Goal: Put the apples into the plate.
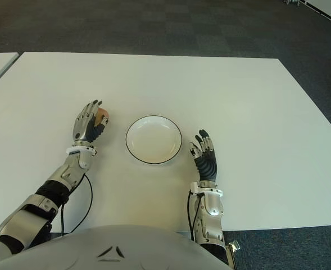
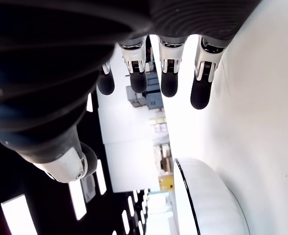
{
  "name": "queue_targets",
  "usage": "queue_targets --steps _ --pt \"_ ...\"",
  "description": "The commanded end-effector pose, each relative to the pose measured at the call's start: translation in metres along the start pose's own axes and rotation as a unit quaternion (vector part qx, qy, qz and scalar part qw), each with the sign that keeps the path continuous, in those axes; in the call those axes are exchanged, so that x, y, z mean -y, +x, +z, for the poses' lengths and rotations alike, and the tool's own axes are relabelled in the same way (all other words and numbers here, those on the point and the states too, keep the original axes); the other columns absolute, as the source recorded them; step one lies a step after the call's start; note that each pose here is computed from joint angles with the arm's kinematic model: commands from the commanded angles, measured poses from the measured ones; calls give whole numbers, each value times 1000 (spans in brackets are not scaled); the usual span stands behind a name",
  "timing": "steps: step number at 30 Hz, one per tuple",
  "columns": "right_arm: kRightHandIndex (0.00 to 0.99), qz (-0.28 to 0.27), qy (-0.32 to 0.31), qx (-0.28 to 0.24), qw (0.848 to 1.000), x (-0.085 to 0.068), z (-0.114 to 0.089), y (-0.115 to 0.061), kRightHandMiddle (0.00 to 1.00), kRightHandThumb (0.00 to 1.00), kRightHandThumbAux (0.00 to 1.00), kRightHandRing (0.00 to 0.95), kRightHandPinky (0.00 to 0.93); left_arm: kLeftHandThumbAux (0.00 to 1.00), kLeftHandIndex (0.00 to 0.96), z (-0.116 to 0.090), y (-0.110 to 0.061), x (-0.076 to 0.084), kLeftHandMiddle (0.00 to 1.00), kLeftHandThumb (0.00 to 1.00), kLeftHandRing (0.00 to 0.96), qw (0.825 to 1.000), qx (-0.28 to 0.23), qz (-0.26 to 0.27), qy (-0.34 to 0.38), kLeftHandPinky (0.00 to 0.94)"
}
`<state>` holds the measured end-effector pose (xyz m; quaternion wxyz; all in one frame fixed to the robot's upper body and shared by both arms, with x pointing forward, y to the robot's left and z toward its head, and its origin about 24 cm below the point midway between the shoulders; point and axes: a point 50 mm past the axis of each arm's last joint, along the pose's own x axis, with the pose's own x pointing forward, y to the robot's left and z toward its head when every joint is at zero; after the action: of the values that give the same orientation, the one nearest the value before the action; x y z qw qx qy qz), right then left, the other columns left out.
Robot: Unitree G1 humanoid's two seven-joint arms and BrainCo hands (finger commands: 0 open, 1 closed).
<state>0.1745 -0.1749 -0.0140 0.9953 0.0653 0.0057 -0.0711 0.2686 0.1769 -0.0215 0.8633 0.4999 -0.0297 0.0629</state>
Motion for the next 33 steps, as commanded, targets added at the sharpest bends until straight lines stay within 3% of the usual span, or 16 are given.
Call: queue_targets --steps 1,24,33 --pt "82 -2 3 0 1000 0 -2 0 59 376 677 82 196 220 0 -3 -4 4 0 683 28 1000 -7 -18 3 195" --pt "55 3 -6 -7 1000 1 -1 3 22 365 644 61 192 256 0 0 -3 6 0 682 18 999 -5 -39 4 183" --pt "55 5 2 -4 1000 1 -1 3 23 393 635 61 195 274 0 2 3 14 0 681 31 990 -4 -111 89 221"
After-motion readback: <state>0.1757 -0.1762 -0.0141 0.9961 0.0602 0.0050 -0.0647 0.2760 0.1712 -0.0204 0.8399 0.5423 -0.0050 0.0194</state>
